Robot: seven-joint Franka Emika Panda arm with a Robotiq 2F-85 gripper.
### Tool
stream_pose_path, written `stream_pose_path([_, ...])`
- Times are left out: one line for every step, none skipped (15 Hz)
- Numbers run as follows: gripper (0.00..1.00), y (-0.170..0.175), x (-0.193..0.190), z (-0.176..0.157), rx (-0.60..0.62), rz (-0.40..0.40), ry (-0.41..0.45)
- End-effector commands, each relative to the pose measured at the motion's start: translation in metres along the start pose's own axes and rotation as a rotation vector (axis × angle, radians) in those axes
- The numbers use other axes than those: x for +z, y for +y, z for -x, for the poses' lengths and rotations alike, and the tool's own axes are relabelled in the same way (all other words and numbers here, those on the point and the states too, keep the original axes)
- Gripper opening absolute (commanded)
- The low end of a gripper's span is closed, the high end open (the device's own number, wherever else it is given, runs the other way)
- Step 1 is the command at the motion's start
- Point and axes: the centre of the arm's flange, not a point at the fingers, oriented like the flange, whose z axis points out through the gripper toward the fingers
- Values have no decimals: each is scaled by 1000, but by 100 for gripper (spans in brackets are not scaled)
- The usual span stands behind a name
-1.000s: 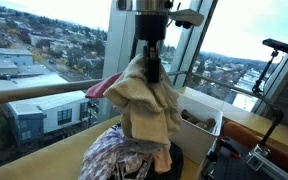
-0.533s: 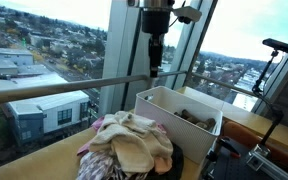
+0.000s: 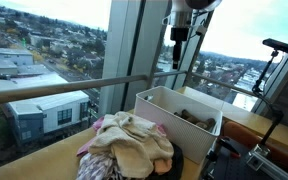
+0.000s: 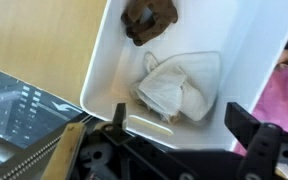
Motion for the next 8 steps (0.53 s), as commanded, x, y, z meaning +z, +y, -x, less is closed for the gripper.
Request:
stream_pose_path([100, 33, 54, 2, 41, -76, 45])
stream_pose_path([100, 34, 63, 2, 66, -82, 73])
stream_pose_path([100, 33, 71, 1, 88, -81, 108])
stream_pose_path([100, 29, 72, 1, 108, -69, 157])
stream_pose_path([100, 26, 74, -1, 122, -59, 202])
stream_pose_path([100, 19, 76, -4, 141, -42, 249])
stream_pose_path([100, 12, 82, -8, 160, -22, 293])
stream_pose_path([100, 4, 93, -14, 172, 3, 324])
